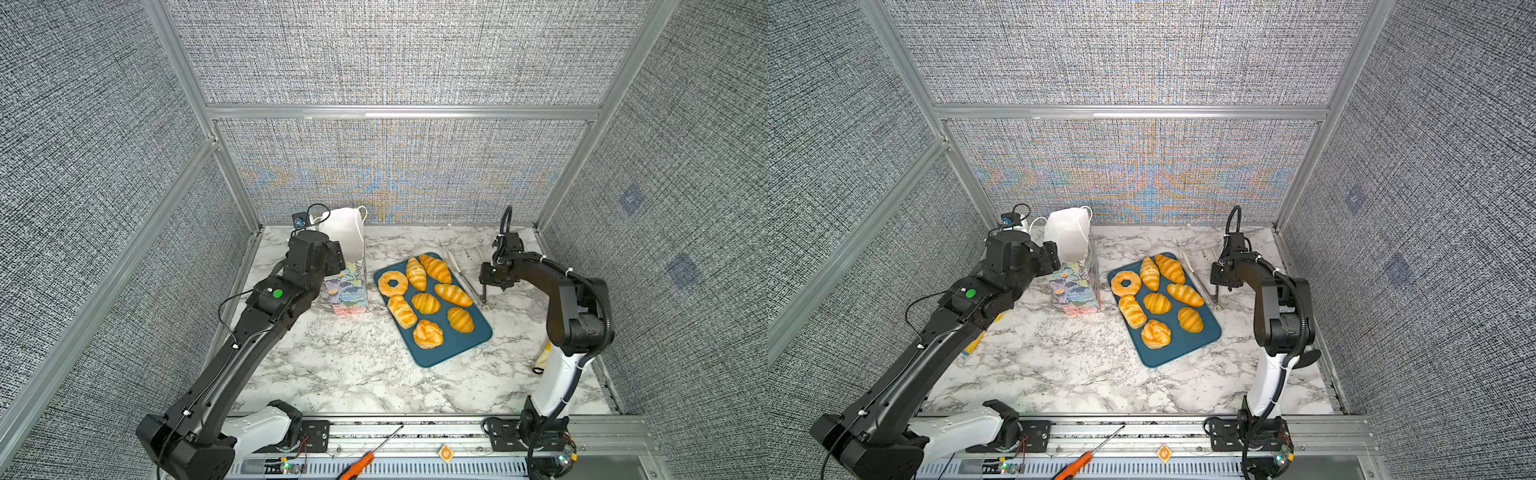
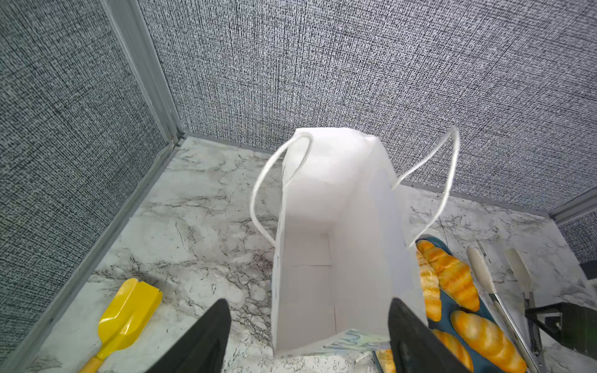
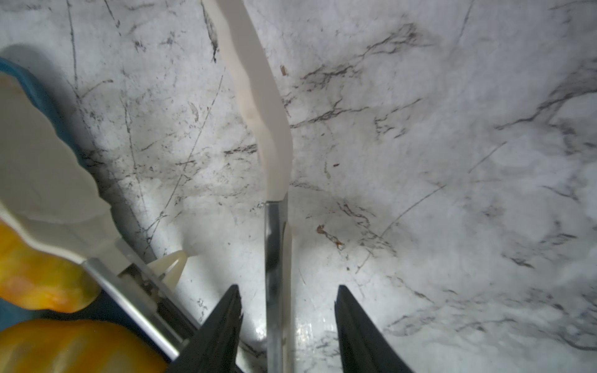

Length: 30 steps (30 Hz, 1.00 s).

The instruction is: Place the fake bread into the paper bag

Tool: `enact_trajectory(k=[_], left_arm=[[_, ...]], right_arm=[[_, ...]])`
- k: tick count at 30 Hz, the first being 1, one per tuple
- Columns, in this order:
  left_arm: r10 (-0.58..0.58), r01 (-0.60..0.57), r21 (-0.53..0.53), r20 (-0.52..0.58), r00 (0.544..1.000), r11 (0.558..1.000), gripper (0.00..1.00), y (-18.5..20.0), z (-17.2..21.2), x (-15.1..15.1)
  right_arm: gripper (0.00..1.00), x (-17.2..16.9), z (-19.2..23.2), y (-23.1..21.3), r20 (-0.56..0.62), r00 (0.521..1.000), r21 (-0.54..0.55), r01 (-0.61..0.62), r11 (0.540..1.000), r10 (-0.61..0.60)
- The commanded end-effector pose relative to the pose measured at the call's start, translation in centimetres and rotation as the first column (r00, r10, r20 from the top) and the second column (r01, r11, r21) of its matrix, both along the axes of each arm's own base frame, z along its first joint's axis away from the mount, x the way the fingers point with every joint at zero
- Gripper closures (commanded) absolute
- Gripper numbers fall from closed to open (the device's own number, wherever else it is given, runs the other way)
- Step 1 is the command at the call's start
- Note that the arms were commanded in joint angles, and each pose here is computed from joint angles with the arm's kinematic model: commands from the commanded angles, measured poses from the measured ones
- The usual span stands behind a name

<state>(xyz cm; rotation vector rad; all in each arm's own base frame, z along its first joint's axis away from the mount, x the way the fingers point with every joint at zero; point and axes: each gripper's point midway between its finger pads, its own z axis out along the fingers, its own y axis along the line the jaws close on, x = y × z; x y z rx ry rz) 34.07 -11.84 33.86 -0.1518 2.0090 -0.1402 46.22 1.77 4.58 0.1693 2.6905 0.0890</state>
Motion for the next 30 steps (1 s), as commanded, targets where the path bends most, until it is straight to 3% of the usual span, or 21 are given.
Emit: enact_trajectory(k=[1, 3, 7, 12, 16, 22, 27, 30], left_arm=[[0.04, -0.048, 0.072, 0.103, 0.994, 0.996, 0.21, -0.5, 2.7, 0.4], [0.006, -0.021, 0.129, 0.119, 0.993, 0.991, 0.2, -2.0, 3.5, 0.6], [-0.07, 0.037, 0.222, 0.14, 0.988, 0.974, 0.16, -5.4, 4.4, 1.2], [-0.181, 0.129, 0.307, 0.147, 0.972, 0.943, 0.09, -10.1, 4.6, 1.8], [-0.279, 0.221, 0.343, 0.132, 0.951, 0.913, 0.04, -13.9, 3.8, 2.4], [-0.412, 0.353, 0.313, 0.147, 0.899, 0.882, 0.01, -18.4, 3.1, 3.3], [-0.578, 0.533, 0.258, 0.15, 0.802, 0.806, 0.01, -23.5, 2.5, 3.9], [-0.686, 0.674, 0.124, 0.13, 0.716, 0.728, 0.01, -26.6, 1.8, 4.7]], right_arm=[[0.54, -0.6, -0.7, -0.1, -0.047, 0.999, -0.015, 0.005, 1.0, -0.005], [0.59, -0.6, -0.9, 0.0, -0.054, 0.999, -0.011, 0.001, 1.0, -0.001], [0.82, -0.7, -0.6, 0.0, -0.057, 0.998, -0.011, 0.0, 1.0, -0.001], [0.99, -0.6, 1.7, -0.4, -0.001, 1.0, 0.013, 0.01, 1.0, -0.01], [1.0, -0.6, 4.3, -1.0, 0.055, 0.998, 0.095, 0.029, 0.995, -0.034], [1.0, -1.4, 8.1, -1.3, 0.121, 0.993, 0.17, -0.005, 0.985, -0.016], [1.0, -2.3, 9.7, 0.6, 0.133, 0.989, 0.263, -0.092, 0.96, 0.058], [1.0, -2.6, 10.5, 1.8, 0.141, 0.986, 0.337, -0.133, 0.932, 0.09]])
